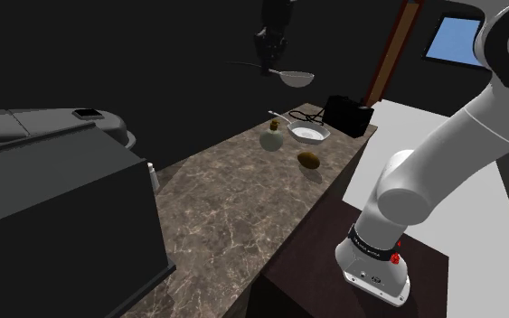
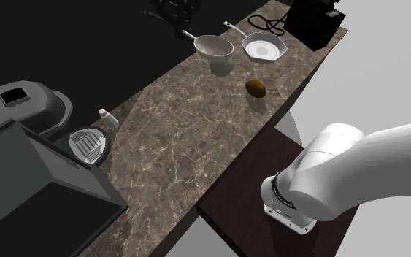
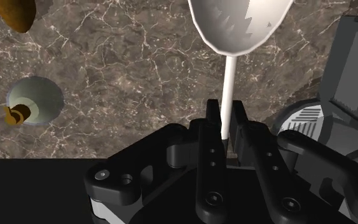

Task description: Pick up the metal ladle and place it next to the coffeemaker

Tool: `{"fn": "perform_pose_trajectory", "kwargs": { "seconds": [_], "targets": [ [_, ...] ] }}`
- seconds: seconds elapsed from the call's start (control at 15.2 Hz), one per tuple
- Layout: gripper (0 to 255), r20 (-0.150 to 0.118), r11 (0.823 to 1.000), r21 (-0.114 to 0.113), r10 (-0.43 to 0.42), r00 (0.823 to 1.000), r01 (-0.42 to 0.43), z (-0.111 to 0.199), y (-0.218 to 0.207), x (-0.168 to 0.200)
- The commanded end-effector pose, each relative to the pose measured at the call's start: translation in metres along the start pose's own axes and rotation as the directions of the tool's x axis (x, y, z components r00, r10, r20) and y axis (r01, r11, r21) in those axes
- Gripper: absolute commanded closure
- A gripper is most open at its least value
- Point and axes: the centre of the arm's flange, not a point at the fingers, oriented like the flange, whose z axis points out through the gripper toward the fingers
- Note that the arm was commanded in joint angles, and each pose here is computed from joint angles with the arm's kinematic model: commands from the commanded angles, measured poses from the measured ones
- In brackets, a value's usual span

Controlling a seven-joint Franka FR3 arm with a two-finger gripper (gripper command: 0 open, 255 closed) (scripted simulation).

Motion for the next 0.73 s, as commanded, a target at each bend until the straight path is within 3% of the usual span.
{"fn": "perform_pose_trajectory", "kwargs": {
  "seconds": [0.0, 0.66],
  "targets": [
    [255, 0.0, 1.0, 0.0, 0.002, 1.0, -0.002, 0.005, -0.027, -0.002],
    [255, 0.0, 1.0, 0.0, 0.002, 1.0, -0.002, 0.021, -0.157, -0.013]
  ]
}}
